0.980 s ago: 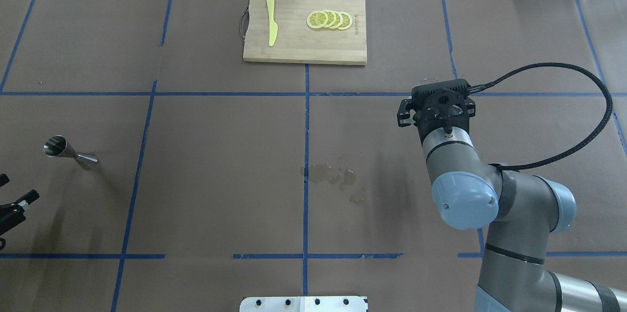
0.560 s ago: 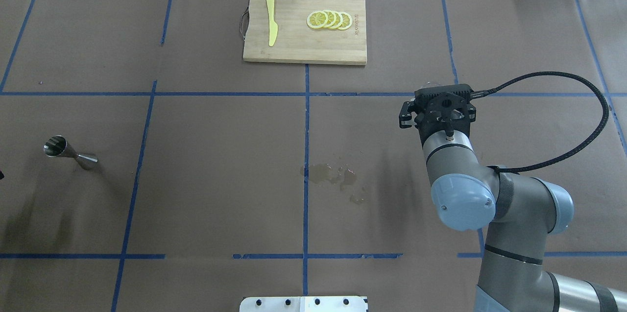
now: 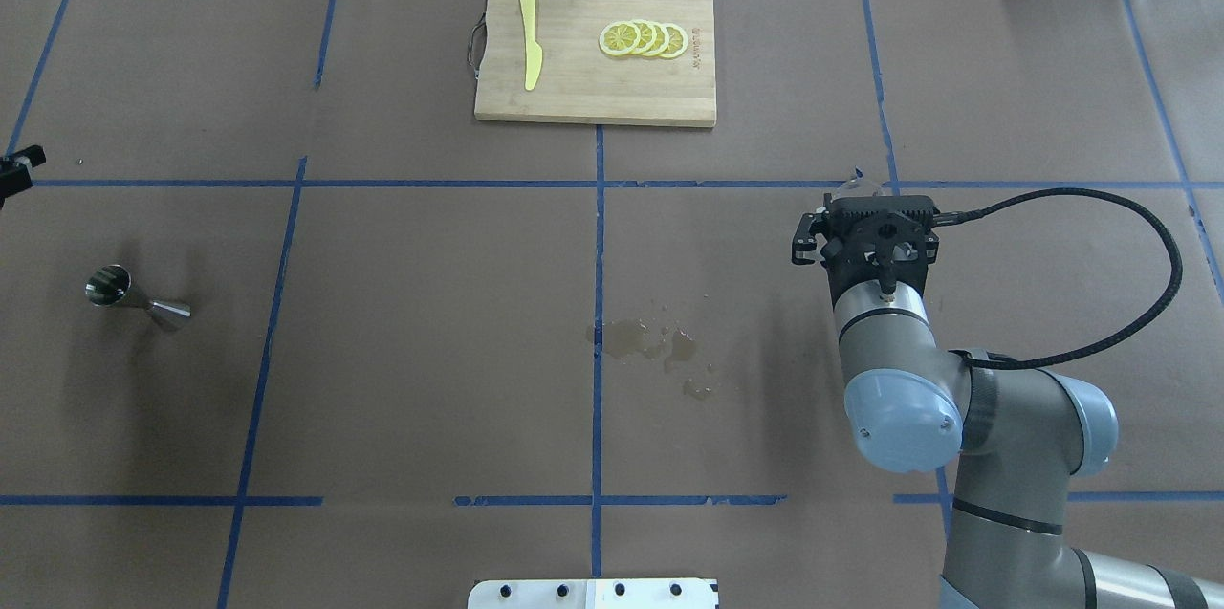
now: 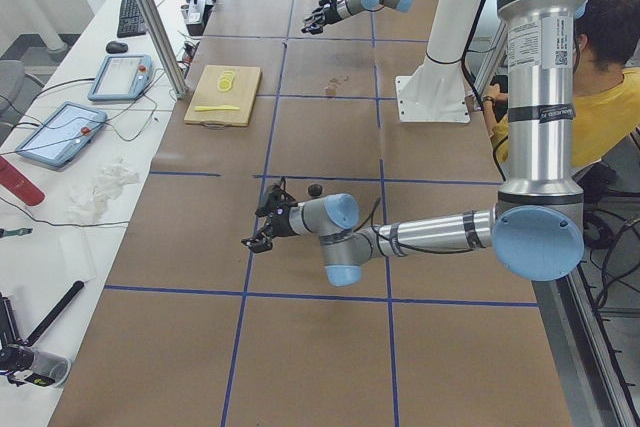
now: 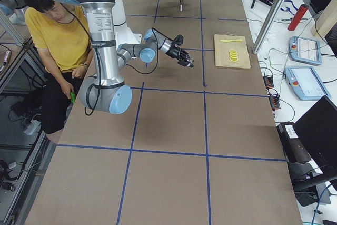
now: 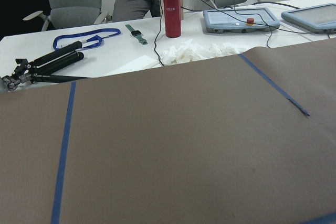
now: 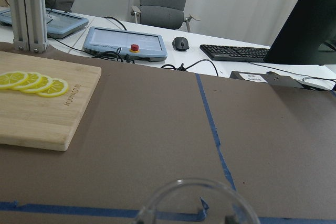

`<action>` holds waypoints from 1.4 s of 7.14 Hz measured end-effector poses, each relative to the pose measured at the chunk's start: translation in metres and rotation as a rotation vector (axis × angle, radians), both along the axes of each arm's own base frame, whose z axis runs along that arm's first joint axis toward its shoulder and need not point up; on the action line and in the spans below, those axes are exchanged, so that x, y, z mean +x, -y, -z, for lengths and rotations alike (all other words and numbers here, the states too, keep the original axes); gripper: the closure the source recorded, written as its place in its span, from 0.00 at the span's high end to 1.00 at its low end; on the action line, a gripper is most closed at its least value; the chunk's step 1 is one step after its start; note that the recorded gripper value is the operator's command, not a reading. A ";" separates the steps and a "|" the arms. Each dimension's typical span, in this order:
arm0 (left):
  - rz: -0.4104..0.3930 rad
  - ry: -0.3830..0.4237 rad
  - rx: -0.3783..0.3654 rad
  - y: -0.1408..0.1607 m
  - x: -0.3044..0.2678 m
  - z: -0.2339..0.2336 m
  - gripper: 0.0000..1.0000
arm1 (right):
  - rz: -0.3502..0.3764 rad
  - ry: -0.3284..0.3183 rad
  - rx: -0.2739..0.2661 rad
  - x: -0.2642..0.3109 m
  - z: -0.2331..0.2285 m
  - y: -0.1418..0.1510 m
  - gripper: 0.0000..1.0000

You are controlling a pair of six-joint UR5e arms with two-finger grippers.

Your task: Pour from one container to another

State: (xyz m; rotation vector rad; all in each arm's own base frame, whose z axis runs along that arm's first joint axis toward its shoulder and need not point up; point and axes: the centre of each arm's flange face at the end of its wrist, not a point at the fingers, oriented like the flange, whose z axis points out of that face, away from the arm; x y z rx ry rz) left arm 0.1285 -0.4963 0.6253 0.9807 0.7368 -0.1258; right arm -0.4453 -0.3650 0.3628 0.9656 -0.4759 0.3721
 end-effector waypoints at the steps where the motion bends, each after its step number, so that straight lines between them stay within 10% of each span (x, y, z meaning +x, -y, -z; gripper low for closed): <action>1: -0.014 0.053 -0.032 0.047 -0.021 0.025 1.00 | -0.012 0.029 0.008 -0.002 -0.013 -0.006 0.00; 4: -0.112 0.073 -0.206 0.137 -0.069 0.089 1.00 | -0.036 0.095 0.110 -0.017 -0.090 -0.042 0.00; 10: -0.175 0.042 -0.221 0.150 -0.082 0.127 1.00 | -0.074 0.060 0.146 -0.019 -0.160 -0.067 0.00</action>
